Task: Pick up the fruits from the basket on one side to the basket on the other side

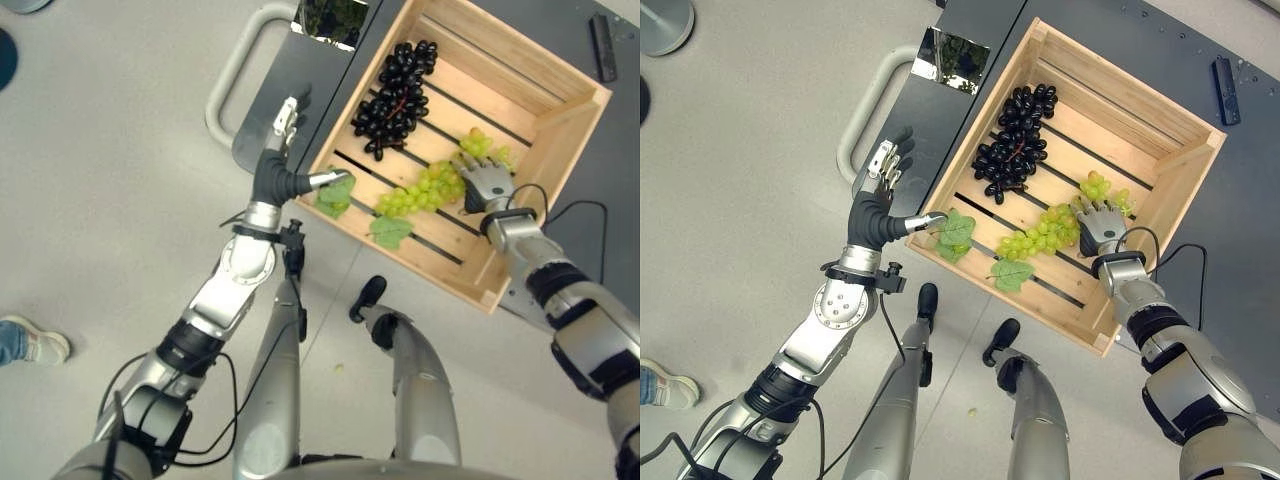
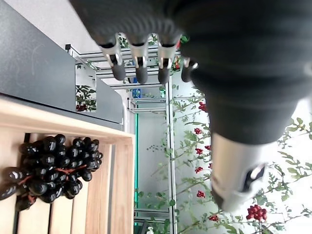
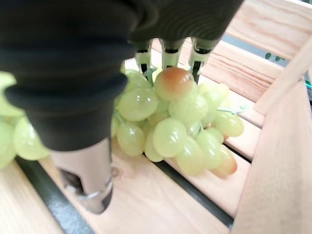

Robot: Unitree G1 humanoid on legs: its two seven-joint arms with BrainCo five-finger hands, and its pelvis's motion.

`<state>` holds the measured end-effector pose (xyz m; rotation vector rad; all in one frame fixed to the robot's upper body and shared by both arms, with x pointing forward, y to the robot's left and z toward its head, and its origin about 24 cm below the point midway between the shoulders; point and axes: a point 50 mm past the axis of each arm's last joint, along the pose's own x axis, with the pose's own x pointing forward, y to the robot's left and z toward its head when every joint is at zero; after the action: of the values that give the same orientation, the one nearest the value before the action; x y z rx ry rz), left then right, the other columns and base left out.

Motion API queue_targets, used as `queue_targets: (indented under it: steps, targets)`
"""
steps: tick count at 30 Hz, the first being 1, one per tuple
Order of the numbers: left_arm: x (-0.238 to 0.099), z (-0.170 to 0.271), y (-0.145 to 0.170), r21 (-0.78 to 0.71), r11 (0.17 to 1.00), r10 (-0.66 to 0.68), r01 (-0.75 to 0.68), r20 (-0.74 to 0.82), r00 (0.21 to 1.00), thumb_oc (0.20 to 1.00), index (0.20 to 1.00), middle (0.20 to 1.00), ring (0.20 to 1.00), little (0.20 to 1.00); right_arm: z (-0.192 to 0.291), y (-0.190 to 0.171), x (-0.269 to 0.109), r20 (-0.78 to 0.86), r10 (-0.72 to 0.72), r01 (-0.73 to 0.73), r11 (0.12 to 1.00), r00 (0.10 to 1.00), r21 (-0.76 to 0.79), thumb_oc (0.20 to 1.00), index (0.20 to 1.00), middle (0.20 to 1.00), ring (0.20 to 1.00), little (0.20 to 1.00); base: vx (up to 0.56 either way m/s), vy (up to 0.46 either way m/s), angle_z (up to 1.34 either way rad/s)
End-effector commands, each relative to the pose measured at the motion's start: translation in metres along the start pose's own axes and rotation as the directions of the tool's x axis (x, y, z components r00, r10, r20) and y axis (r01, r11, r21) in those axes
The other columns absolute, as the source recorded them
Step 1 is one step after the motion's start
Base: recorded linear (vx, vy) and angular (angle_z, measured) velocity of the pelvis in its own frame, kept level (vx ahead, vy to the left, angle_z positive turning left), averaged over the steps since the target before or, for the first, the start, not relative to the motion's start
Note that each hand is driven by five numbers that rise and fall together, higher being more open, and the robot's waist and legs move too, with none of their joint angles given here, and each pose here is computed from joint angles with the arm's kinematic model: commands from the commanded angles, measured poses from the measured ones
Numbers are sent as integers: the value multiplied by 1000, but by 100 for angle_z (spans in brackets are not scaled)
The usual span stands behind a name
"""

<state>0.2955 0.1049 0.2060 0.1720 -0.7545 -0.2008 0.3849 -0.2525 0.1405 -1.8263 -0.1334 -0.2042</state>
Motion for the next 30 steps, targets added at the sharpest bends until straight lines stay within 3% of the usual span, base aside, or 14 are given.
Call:
queue_targets:
  steps: [1, 13, 30]
  targets:
    - [6, 30, -12, -22, 999, -25, 29, 169, 985, 1000, 1000, 1000, 1000, 1000, -16, -1, -2, 2, -7, 7, 994, 1000, -113, 1000, 1000, 1000, 1000, 1000, 0, 0, 0]
    - [8, 32, -13, -1, 999, -54, 55, 188, 981, 1000, 1000, 1000, 1000, 1000, -24, -8, -6, 39, -60, 65, 990, 997, -125, 1000, 1000, 1000, 1000, 1000, 0, 0, 0]
    - [2, 37, -20, -57, 996, -59, 71, 192, 980, 1000, 1000, 1000, 1000, 1000, -48, -32, 13, -117, -73, 54, 985, 990, -162, 1000, 1000, 1000, 1000, 1000, 15, 0, 1]
